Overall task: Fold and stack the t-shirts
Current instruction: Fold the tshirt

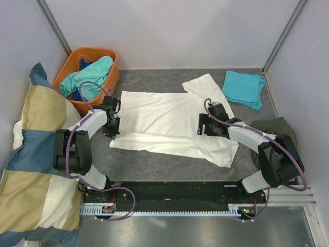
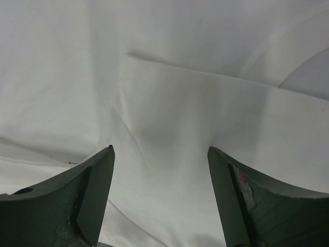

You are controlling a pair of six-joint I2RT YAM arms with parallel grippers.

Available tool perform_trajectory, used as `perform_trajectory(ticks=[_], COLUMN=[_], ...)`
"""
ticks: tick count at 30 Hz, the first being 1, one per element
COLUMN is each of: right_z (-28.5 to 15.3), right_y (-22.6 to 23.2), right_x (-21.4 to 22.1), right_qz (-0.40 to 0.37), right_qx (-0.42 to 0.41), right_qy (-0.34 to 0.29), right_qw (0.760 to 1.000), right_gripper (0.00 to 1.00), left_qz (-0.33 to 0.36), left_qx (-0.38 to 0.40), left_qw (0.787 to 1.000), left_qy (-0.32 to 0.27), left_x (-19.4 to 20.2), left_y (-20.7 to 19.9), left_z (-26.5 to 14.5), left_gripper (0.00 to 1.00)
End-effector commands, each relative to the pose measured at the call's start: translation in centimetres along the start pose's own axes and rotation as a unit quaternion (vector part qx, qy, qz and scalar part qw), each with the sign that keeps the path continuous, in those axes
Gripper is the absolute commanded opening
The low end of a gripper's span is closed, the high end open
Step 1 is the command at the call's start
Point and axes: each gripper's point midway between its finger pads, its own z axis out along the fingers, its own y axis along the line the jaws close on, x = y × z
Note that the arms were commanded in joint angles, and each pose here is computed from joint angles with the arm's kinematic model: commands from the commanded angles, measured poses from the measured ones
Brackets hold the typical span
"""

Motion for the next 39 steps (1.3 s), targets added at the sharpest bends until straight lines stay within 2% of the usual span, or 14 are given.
perform_trajectory(ticks=[1,5,8,14,19,25,28,32,35,36,37,39], right_z=[-0.2,0.0,-0.2,-0.5,-0.8,-1.2,-1.7,-2.2,-1.4,0.1,-0.2,2.4], right_y=[0.1,0.0,-0.2,-0.4,-0.4,-0.5,-0.6,-1.5,-2.6,-3.5,-3.1,-3.8], right_x=[-1.6,-1.4,-1.3,-1.8,-2.1,-3.8,-6.4,-12.9,-17.9,-18.5,-21.4,-23.0], right_qz=[-0.002,0.001,0.0,0.001,0.0,0.001,0.009,0.045,0.071,0.076,0.07,0.059], right_qx=[0.004,0.006,0.01,0.017,0.02,0.032,0.039,0.051,0.054,0.059,0.046,0.035], right_qy=[-0.02,-0.017,-0.018,-0.024,-0.027,-0.047,-0.075,-0.128,-0.166,-0.159,-0.185,-0.18], right_qw=[1.0,1.0,1.0,1.0,0.999,0.998,0.996,0.989,0.982,0.983,0.979,0.981], right_gripper=[0.82,0.82,0.82,0.82,0.82,0.83,0.84,0.85,0.86,0.86,0.87,0.88], left_qz=[-0.015,-0.021,-0.027,-0.039,-0.039,-0.041,-0.05,-0.057,-0.059,-0.057,-0.05,-0.048], left_qx=[-0.015,-0.018,-0.018,-0.025,-0.018,0.053,0.078,0.098,0.099,0.102,0.112,0.119], left_qw=[0.999,0.999,0.998,0.993,0.99,0.981,0.973,0.961,0.956,0.955,0.954,0.955], left_qy=[-0.028,-0.037,-0.06,-0.113,-0.134,-0.183,-0.21,-0.251,-0.27,-0.272,-0.272,-0.269], left_x=[-0.8,-1.0,-1.8,-3.3,-4.4,-8.1,-10.4,-14.3,-17.5,-18.2,-19.4,-20.2], left_y=[0.6,0.8,0.9,1.5,1.3,-1.3,-2.2,-2.8,-2.9,-3.0,-3.5,-3.8], left_z=[-1.4,-1.9,-2.9,-5.5,-5.4,-5.4,-5.9,-7.2,-7.1,-7.1,-6.9,-6.9], left_gripper=[0.03,0.17,0.2,0.36,0.39,0.39,0.4,0.4,0.41,0.41,0.42,0.42])
